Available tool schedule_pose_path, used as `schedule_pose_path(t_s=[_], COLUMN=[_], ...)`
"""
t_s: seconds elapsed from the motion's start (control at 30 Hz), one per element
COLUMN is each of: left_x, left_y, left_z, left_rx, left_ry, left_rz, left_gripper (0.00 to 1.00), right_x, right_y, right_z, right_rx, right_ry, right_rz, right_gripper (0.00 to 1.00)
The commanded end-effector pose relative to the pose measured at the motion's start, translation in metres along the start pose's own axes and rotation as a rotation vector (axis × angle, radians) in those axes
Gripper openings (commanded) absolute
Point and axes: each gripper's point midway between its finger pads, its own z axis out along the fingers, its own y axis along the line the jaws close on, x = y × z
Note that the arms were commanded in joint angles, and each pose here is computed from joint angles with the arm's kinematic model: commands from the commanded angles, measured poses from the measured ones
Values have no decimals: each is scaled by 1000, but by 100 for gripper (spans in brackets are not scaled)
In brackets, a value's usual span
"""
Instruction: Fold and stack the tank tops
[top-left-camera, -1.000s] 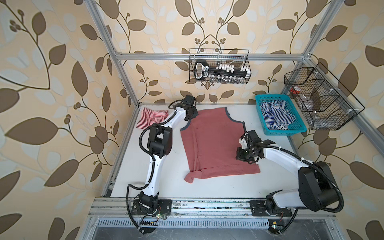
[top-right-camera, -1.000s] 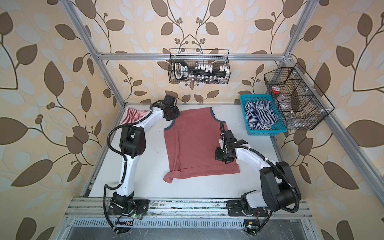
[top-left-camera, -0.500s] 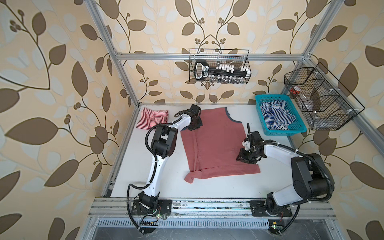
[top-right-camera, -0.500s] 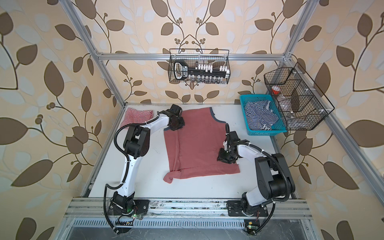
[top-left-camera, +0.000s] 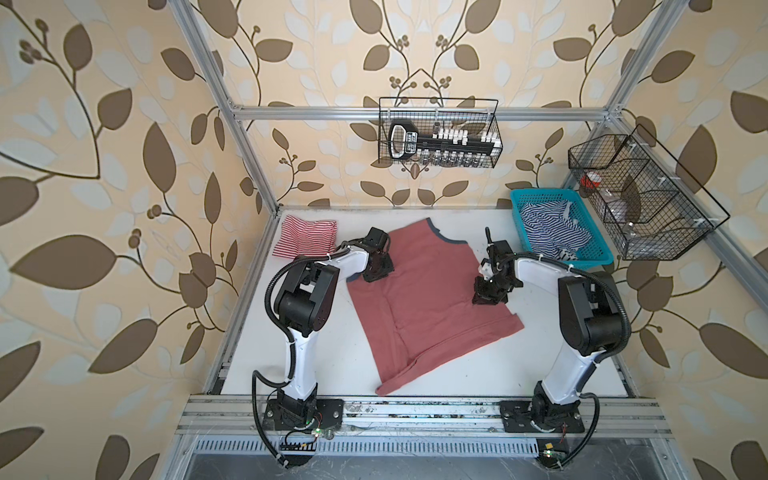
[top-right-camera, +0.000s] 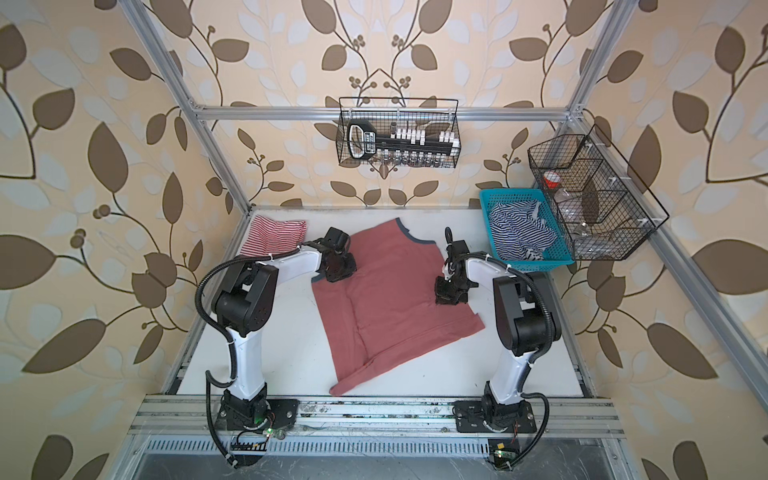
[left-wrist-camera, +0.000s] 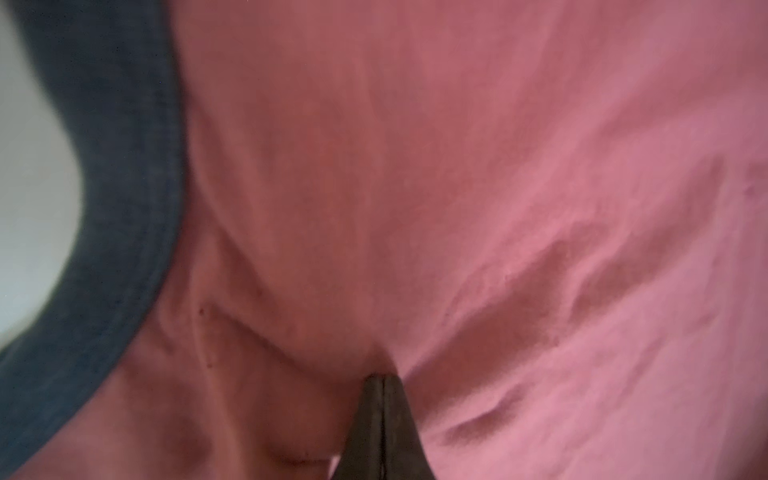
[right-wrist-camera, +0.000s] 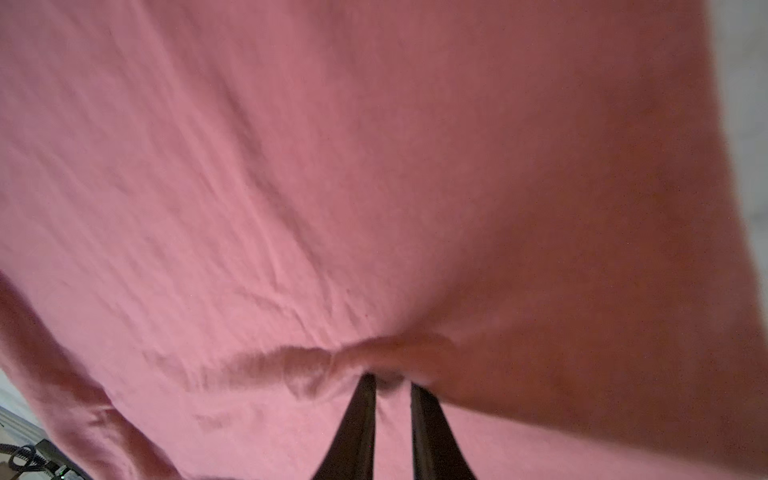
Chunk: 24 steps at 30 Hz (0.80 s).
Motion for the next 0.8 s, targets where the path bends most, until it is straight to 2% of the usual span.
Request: schedule_pose_path(t_s=[0.0,0.17,0.47,0.77], left_x=[83,116,192,240], left_y=[69,75,96,97], left_z=[2,-10,-20,-37], left_rx=[-209,-199,-207,-223], left_ry=[254,290,395,456], left_rz=[-61,-30,-36,-20], left_gripper=[7,7,9,11], right_x=[-2,-39,-105,-152], right_y=[-15,-10,23,102], right_z=[21,22,33,46], right_rx=[71,99,71,-90], right_ry=[81,74,83,31], right_rz=[-27,-40,-98,-192], right_gripper=[14,7,1,0])
